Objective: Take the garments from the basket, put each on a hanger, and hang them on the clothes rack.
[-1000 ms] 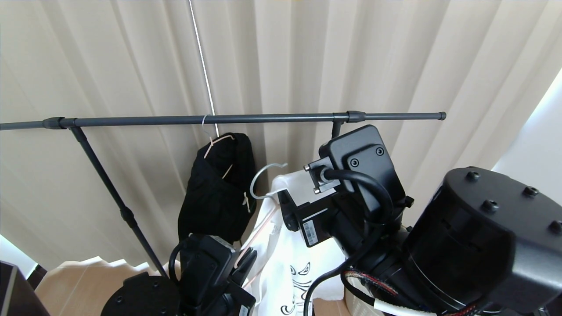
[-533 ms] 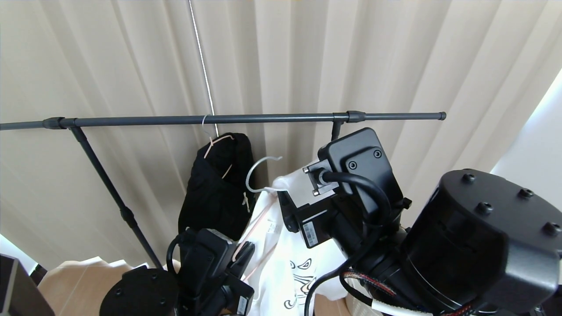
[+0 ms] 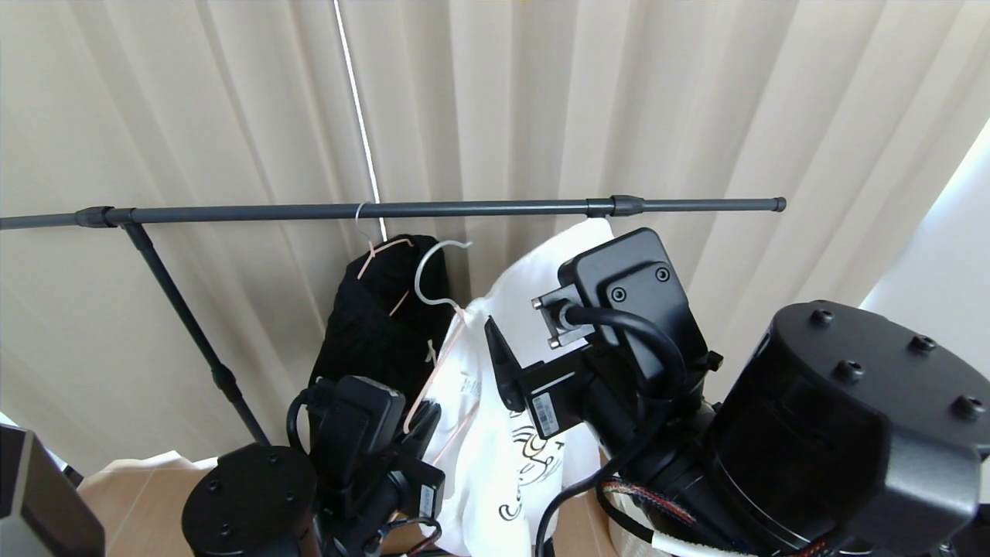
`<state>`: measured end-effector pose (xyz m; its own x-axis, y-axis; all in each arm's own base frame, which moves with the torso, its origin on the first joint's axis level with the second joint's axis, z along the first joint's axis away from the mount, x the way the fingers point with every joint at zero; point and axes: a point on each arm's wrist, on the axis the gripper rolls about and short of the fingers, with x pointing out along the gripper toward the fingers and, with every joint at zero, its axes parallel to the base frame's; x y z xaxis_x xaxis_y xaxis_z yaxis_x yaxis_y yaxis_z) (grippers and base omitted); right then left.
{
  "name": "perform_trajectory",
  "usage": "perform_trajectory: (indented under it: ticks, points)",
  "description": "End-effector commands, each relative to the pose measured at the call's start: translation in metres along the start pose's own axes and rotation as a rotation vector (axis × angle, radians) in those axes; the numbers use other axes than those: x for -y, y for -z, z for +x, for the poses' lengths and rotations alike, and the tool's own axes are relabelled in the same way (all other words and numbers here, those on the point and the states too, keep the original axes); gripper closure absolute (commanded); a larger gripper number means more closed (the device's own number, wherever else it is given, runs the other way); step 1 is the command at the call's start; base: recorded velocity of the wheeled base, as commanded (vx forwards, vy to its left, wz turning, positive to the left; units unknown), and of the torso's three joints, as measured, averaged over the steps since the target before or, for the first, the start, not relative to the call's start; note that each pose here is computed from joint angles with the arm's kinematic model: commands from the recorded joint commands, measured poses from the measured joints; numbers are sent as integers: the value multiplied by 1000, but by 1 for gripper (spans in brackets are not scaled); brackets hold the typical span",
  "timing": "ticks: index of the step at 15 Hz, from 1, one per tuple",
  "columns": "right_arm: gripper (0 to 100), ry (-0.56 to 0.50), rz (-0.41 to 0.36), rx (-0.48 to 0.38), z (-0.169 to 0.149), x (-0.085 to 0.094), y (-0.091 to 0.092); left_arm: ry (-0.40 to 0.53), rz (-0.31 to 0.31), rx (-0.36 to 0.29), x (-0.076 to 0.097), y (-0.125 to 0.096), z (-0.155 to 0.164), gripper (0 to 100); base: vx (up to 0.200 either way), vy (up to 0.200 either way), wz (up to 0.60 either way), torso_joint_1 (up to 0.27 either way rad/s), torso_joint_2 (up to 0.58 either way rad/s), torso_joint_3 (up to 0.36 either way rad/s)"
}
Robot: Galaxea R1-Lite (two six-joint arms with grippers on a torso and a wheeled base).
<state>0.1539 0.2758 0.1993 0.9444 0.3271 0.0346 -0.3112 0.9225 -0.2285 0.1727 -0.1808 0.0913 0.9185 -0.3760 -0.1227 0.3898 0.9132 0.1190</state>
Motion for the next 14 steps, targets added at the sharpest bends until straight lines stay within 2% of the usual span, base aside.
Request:
perform_trajectory:
  ticks: [1, 4, 6, 7, 8, 9, 10, 12, 14]
  points:
    - [0, -1, -2, -2, 0, -1, 1, -3, -2, 3, 0, 0, 1, 100, 0, 0, 0, 0, 0, 0]
    - [0, 1, -2, -2, 0, 0, 1, -4, -1, 1, -1, 0, 1, 100, 0, 0, 0, 0, 0, 0]
    - [0, 21, -13, -13, 5, 10, 4, -6, 2, -3, -3, 1, 0, 100, 0, 0, 0, 0, 0, 0]
    - [0, 14, -10, 7, 11, 29, 0, -34, 12, -6, -11, 0, 0, 100, 0, 0, 0, 0, 0, 0]
    - [0, 16, -7, 14, 14, 40, -1, -40, 18, -10, -14, 1, 0, 100, 0, 0, 0, 0, 0, 0]
    - [0, 17, -23, 2, 18, 62, 0, -43, 27, -11, -19, 0, -4, 100, 0, 0, 0, 0, 0, 0]
    - [0, -60, -58, -37, 7, 93, 1, 31, 34, -2, -29, -2, -11, 100, 0, 0, 0, 0, 0, 0]
    - [0, -180, -85, -76, -10, 122, -4, 101, 123, 19, -43, -5, -16, 100, 0, 0, 0, 0, 0, 0]
    - [0, -306, -189, -106, -27, 148, -13, 151, 170, 20, -47, -3, -16, 100, 0, 0, 0, 0, 0, 0]
